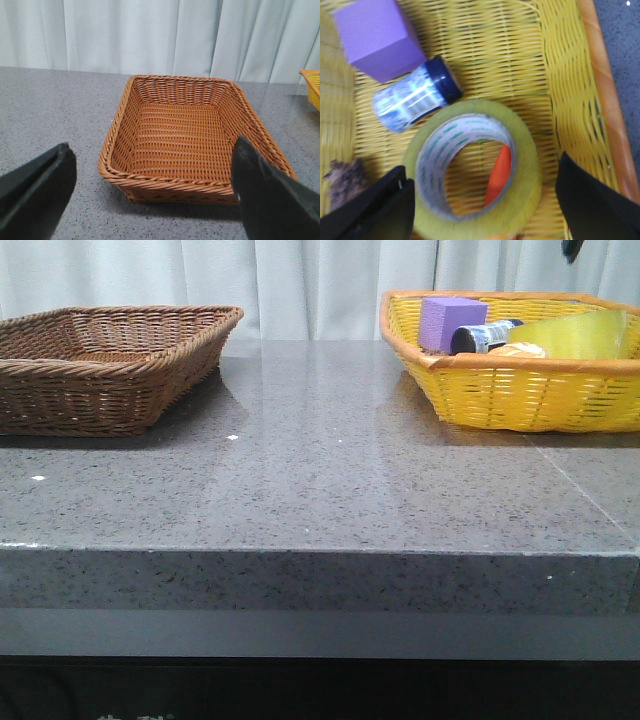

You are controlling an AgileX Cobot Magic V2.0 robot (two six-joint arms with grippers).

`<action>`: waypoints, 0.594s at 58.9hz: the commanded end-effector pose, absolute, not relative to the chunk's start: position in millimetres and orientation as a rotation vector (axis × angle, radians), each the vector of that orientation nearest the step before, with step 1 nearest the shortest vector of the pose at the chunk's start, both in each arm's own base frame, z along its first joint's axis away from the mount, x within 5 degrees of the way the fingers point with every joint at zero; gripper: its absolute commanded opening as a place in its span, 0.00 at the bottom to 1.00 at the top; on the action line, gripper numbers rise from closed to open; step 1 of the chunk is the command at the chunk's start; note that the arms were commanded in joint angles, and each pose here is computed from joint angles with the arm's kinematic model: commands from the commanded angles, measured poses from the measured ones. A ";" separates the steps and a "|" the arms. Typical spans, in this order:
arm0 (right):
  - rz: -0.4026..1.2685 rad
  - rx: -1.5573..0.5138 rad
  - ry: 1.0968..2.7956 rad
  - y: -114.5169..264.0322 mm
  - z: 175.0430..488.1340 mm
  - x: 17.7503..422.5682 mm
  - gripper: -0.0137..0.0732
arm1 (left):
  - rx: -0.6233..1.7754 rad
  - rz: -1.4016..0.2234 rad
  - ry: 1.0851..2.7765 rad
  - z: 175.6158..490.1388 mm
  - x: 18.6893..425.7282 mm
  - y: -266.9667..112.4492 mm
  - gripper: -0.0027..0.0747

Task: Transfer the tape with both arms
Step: 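Reach the right gripper down into the yellow basket over the tape roll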

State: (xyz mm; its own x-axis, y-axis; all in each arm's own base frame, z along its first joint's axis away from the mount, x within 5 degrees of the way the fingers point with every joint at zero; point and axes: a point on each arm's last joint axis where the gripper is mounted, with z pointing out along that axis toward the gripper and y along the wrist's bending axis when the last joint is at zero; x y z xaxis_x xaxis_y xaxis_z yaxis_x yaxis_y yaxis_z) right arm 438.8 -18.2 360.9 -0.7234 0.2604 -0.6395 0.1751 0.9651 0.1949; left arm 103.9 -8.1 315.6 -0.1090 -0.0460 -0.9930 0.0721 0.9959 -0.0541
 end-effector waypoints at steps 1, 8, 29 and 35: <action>0.134 0.323 2.282 -23.7 389.3 439.1 0.84 | 0.010 -0.108 1.562 334.9 104.8 -7.9 0.83; 0.102 0.329 2.291 -26.2 382.7 444.8 0.84 | 0.010 -0.108 1.562 334.9 104.8 -7.9 0.83; 0.078 0.345 2.340 -32.7 356.3 459.5 0.84 | 0.010 -0.108 1.562 334.9 104.8 -7.9 0.83; 0.079 0.343 2.329 -32.7 356.7 460.5 0.84 | 0.010 -0.108 1.562 334.9 104.8 -7.9 0.83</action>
